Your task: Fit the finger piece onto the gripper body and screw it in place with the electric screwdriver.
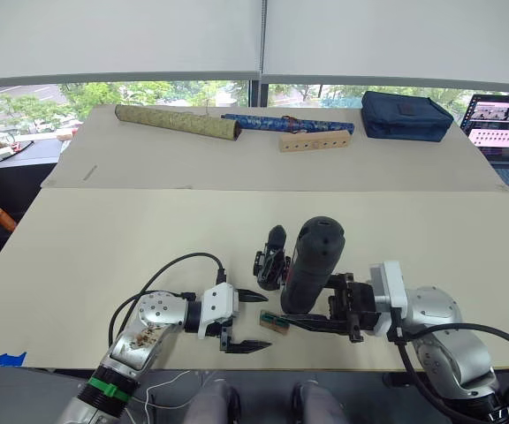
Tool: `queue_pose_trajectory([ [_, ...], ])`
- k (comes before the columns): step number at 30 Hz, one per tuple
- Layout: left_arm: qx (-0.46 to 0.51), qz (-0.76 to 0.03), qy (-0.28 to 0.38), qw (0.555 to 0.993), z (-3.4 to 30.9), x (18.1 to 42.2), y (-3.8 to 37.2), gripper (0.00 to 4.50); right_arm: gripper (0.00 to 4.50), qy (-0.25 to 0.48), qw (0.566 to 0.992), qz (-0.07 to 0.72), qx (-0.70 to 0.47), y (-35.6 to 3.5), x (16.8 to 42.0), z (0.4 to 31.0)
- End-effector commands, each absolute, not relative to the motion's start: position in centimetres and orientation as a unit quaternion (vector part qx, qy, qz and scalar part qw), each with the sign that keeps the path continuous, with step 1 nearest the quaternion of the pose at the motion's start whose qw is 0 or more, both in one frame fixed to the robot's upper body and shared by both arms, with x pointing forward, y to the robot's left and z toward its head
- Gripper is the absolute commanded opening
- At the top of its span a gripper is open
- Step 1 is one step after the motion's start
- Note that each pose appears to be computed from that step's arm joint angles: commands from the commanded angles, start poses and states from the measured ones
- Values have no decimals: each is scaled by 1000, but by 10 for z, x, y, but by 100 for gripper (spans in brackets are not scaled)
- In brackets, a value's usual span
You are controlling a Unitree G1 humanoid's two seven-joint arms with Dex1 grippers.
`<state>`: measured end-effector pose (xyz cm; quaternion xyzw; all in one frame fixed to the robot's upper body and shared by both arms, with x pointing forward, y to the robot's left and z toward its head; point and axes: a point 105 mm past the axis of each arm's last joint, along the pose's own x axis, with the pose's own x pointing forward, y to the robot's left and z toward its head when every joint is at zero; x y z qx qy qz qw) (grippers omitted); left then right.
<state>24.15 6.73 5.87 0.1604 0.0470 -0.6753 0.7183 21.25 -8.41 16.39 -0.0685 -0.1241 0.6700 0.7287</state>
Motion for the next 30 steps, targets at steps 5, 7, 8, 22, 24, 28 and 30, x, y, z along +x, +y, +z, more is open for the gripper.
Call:
queue_pose_trajectory([
  [5,148,-687,73,708,46,230,64,450,190,-157,722,669,-79,-87,209,177],
  [7,148,-687,73,708,46,230,64,450,190,-157,722,669,-79,-86,209,177],
  [8,147,-687,73,708,46,230,64,450,190,-157,722,669,-80,-86,209,177],
  [22,146,-686,76,708,45,231,65,450,190,-157,725,665,-88,-81,212,172],
  [24,146,-686,77,708,45,230,65,450,190,-156,725,665,-89,-81,212,172],
  [28,146,-685,78,709,45,231,66,450,190,-157,724,666,-87,-81,212,174],
  [30,146,-685,78,710,45,231,67,450,190,-158,723,667,-86,-81,211,175],
])
